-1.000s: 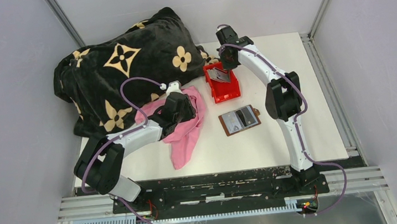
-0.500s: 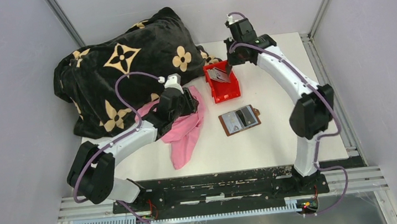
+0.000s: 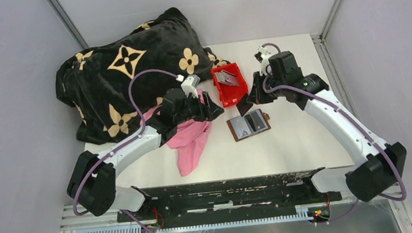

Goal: Put the credit cards into the card holder
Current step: Pick up the credit card from the storage box.

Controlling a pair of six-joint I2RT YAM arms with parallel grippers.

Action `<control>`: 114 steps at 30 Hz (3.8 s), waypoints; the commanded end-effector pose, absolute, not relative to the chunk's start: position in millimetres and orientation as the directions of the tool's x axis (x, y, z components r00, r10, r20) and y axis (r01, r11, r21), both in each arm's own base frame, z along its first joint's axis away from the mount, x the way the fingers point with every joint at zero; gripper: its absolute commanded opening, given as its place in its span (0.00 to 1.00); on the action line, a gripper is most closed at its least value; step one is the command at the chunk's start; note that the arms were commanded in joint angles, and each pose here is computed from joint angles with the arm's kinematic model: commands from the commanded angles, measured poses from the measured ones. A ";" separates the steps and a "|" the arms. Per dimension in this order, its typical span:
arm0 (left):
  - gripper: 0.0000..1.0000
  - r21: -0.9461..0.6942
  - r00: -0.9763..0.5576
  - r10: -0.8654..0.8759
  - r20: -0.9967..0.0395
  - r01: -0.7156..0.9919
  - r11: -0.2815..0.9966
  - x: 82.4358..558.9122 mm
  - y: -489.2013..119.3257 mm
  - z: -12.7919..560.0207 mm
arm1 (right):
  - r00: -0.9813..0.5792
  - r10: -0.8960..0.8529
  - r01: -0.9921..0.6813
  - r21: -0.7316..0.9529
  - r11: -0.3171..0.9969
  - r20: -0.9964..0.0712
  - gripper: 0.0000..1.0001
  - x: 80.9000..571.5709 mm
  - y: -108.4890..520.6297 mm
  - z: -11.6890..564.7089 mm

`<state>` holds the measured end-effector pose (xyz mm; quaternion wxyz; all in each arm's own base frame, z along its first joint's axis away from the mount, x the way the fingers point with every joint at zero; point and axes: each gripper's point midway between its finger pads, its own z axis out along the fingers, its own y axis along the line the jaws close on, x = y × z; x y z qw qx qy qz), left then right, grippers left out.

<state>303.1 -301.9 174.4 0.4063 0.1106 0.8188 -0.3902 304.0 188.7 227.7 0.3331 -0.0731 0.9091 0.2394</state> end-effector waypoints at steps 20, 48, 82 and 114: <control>0.67 -0.703 -0.717 0.115 -0.688 0.697 0.140 228.2 -348.1 214.3 | -0.906 0.073 -0.307 0.766 0.564 -0.417 0.01 217.1 231.8 233.8; 0.23 -0.794 -0.784 0.145 -0.603 0.608 -0.012 207.2 -332.7 217.2 | -0.953 0.102 -0.227 0.891 0.392 -0.287 0.01 238.9 256.2 231.8; 0.03 -0.801 -0.703 -0.384 -0.598 0.543 0.253 286.5 -323.4 248.2 | -0.173 0.128 0.001 0.130 0.991 -0.977 1.00 386.8 85.6 384.7; 0.03 -0.872 -0.680 -0.561 -0.473 0.453 0.187 295.1 -314.7 272.8 | -0.658 0.503 -0.269 0.799 0.538 -0.561 0.67 314.6 214.5 293.8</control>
